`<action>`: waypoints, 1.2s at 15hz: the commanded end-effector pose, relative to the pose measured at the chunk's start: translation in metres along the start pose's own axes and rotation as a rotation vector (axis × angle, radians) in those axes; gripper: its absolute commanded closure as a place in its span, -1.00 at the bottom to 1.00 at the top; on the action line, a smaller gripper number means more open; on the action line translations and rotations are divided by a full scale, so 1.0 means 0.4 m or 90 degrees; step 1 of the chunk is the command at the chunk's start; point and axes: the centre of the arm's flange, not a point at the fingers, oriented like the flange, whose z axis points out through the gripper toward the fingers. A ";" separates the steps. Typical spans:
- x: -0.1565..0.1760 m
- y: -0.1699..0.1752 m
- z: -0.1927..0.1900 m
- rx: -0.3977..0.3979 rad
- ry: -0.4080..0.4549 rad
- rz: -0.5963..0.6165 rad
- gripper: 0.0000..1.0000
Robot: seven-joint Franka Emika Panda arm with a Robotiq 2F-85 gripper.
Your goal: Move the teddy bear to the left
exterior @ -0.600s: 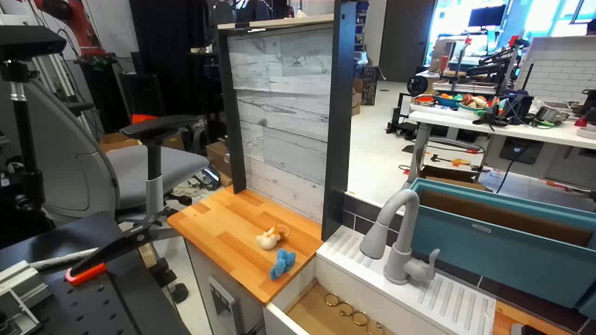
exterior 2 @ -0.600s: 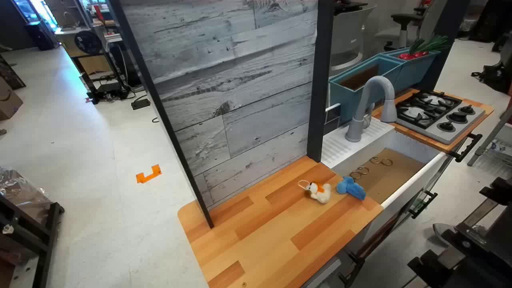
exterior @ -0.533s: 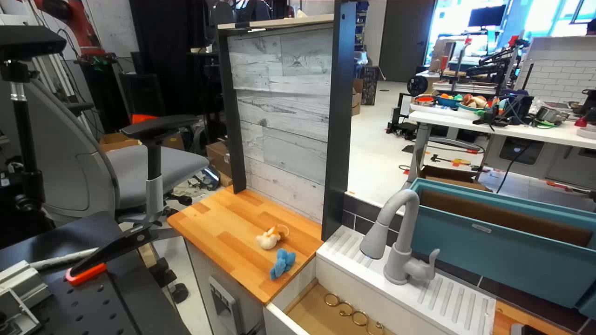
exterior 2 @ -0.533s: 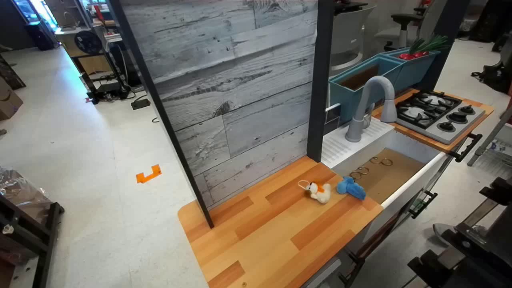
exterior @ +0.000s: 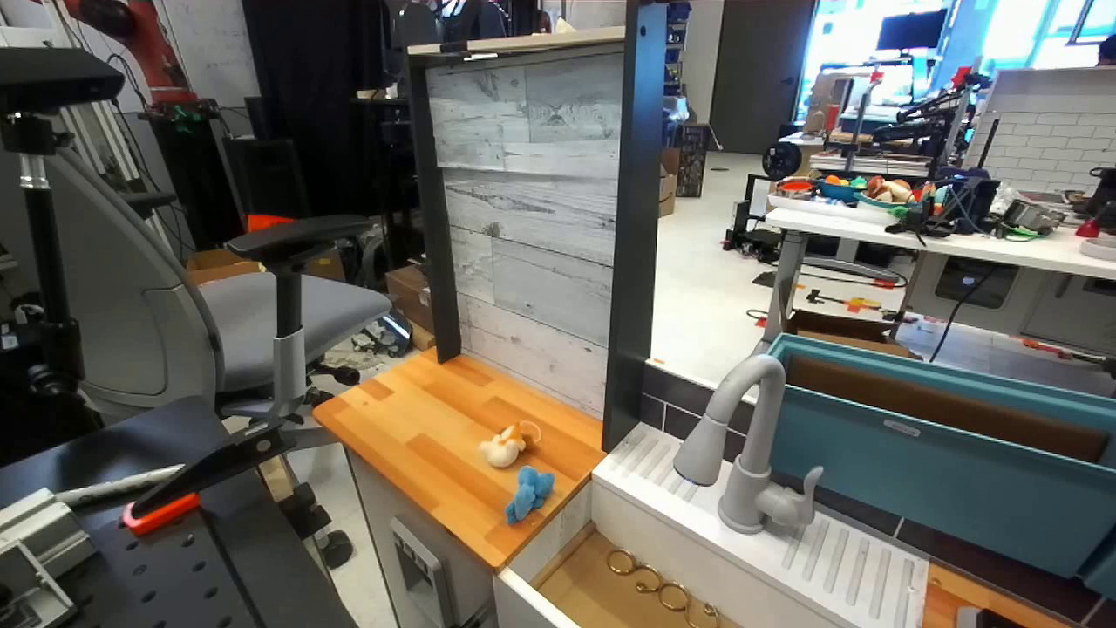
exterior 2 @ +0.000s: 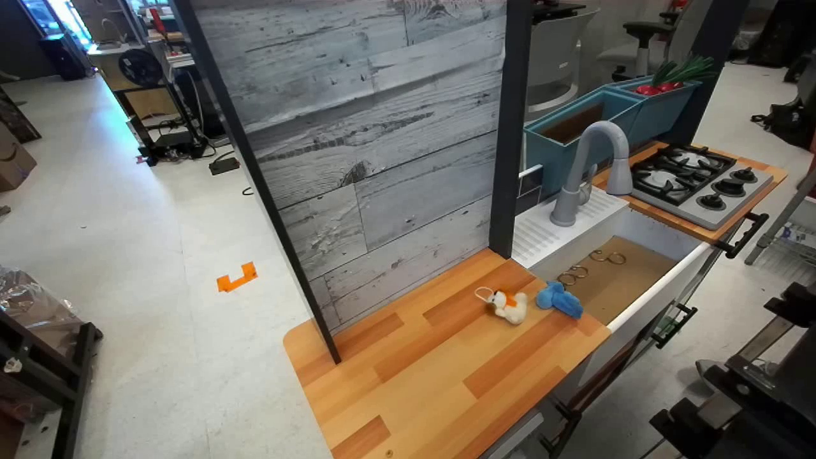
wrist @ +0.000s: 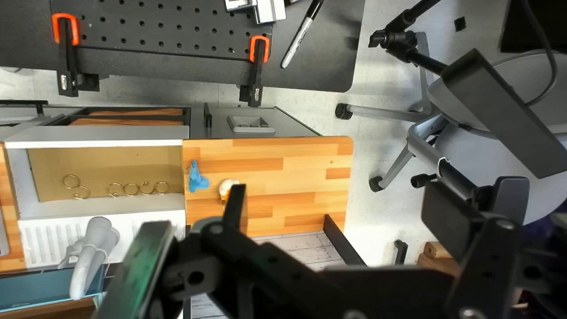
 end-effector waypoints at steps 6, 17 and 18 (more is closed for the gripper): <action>0.026 0.002 0.031 -0.002 -0.013 0.005 -1.00; 0.297 0.033 0.552 -0.117 -0.069 -0.023 -1.00; 0.316 0.046 0.607 -0.135 -0.065 -0.027 -1.00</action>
